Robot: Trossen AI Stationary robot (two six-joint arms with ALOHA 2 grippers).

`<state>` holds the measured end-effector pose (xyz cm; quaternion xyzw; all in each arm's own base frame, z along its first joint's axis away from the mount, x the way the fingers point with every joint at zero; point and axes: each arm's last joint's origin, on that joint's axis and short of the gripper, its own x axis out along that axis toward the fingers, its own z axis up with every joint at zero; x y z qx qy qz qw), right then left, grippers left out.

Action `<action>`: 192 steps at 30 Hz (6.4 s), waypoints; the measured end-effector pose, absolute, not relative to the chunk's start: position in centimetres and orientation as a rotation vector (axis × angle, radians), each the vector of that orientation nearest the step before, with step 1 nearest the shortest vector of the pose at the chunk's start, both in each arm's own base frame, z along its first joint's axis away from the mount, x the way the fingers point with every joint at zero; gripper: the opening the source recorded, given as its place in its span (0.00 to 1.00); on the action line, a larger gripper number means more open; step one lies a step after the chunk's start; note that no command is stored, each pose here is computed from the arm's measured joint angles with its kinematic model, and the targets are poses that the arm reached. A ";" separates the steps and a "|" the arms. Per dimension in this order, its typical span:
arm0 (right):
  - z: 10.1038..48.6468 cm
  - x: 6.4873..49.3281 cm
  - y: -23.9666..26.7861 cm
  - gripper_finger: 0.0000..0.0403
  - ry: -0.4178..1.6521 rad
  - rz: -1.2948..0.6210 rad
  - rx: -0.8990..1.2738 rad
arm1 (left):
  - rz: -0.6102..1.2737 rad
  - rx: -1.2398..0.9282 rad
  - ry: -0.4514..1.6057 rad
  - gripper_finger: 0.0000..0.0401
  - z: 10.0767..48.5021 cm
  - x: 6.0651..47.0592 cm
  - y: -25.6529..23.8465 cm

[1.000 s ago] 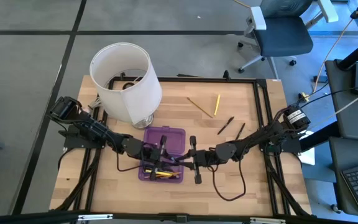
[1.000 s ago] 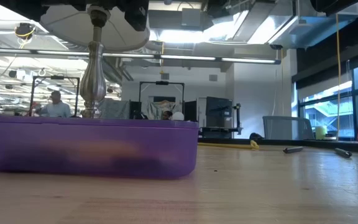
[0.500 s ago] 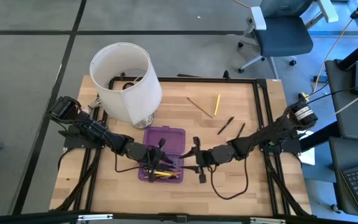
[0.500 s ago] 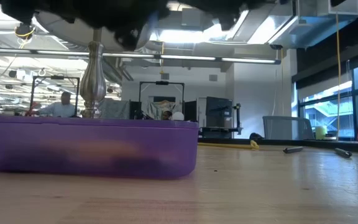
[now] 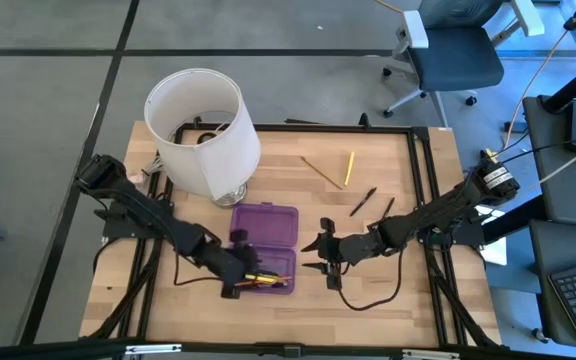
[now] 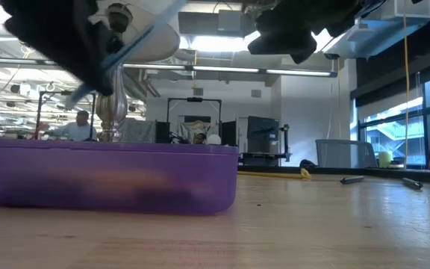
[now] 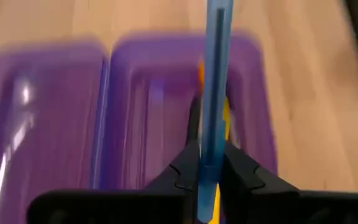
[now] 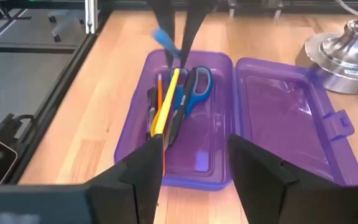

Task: Pick & place school supplies into a supply box
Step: Put the blue pen into the purple supply box, then put the black pen into the purple supply box

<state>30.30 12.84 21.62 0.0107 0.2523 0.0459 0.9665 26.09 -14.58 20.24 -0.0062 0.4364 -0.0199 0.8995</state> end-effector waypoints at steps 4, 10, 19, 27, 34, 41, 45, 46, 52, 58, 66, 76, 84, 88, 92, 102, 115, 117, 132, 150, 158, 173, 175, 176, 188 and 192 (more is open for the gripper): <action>21.6 30.3 12.8 0.45 0.510 0.093 0.022 | -0.044 -0.087 1.048 0.06 20.3 25.6 -14.0; 21.6 30.3 12.8 0.45 0.512 0.093 0.020 | -0.065 -0.110 1.113 0.06 20.1 25.8 -13.1; 21.4 30.2 12.8 0.45 0.532 0.081 0.048 | -0.064 -0.054 1.165 0.06 18.6 26.9 -11.9; 20.8 29.8 12.6 0.45 0.606 0.025 0.106 | -0.018 -0.056 1.242 0.07 16.4 27.7 -11.3; 20.2 29.4 12.4 0.45 0.681 -0.018 0.151 | -0.021 -0.094 1.303 0.07 15.2 28.2 -10.8; 19.7 29.0 12.2 0.45 0.739 -0.066 0.213 | 0.029 -0.160 1.305 0.14 15.1 28.3 -10.5; 19.2 28.5 11.8 0.45 0.807 -0.117 0.245 | 0.024 -0.152 1.303 0.20 15.1 28.3 -10.5; 19.1 28.4 11.7 0.45 0.823 -0.127 0.244 | 0.016 -0.142 1.301 0.21 15.1 28.3 -10.5; 18.4 27.6 10.4 0.45 0.933 -0.269 0.304 | 0.013 -0.137 1.296 0.24 15.4 28.4 -10.5; 18.8 25.2 7.7 0.45 1.057 -0.539 0.340 | -0.030 -0.128 1.183 0.23 18.3 28.8 -10.9; 20.1 21.8 4.9 0.45 1.131 -0.894 0.332 | -0.041 -0.110 1.063 0.22 20.7 28.4 -10.9; 20.1 21.6 4.3 0.45 1.304 -0.718 0.204 | -0.042 -0.120 1.060 0.22 20.7 28.4 -11.0; 20.0 21.5 4.3 0.45 1.271 -0.848 0.453 | -0.046 -0.124 1.044 0.23 20.8 28.6 -11.0; 19.8 20.9 3.9 0.45 1.192 -1.066 0.611 | -0.048 -0.126 1.039 0.23 20.9 28.6 -11.1; 18.5 20.2 3.5 0.45 1.175 -1.172 0.696 | -0.048 -0.125 1.039 0.22 20.8 28.6 -11.1; 15.7 18.6 3.2 0.45 1.132 -1.307 0.806 | -0.056 -0.127 1.042 0.23 20.8 28.6 -11.1; 12.4 17.0 2.8 0.45 1.068 -1.312 0.880 | -0.065 -0.112 1.042 0.23 20.8 28.6 -11.1; 12.1 16.8 2.8 0.45 1.057 -1.311 0.876 | -0.065 -0.112 1.042 0.23 20.8 28.6 -11.1; 11.9 16.8 2.8 0.26 1.118 -1.229 0.794 | -0.064 -0.113 1.042 0.23 20.8 28.6 -11.1; 11.9 17.0 3.7 0.12 1.200 -1.073 0.676 | -0.063 -0.113 1.042 0.23 20.8 28.6 -11.1; 12.3 17.2 5.6 0.11 1.219 -0.961 0.643 | -0.063 -0.113 1.042 0.22 20.8 28.6 -11.1; 12.4 16.3 9.3 0.11 1.255 -0.758 0.622 | -0.063 -0.112 1.042 0.22 20.8 28.6 -11.1; 12.4 16.2 9.8 0.11 1.258 -0.728 0.616 | -0.062 -0.113 1.042 0.22 20.8 28.6 -11.1; 12.4 16.1 10.0 0.11 1.260 -0.713 0.615 | -0.062 -0.113 1.042 0.22 20.8 28.6 -11.1; 12.5 16.0 11.8 0.11 1.260 -0.497 0.516 | 0.012 -0.147 0.951 0.22 21.2 29.2 -11.1; 12.5 16.1 11.8 0.11 1.244 -0.473 0.468 | 0.006 -0.151 0.916 0.22 21.4 29.5 -11.2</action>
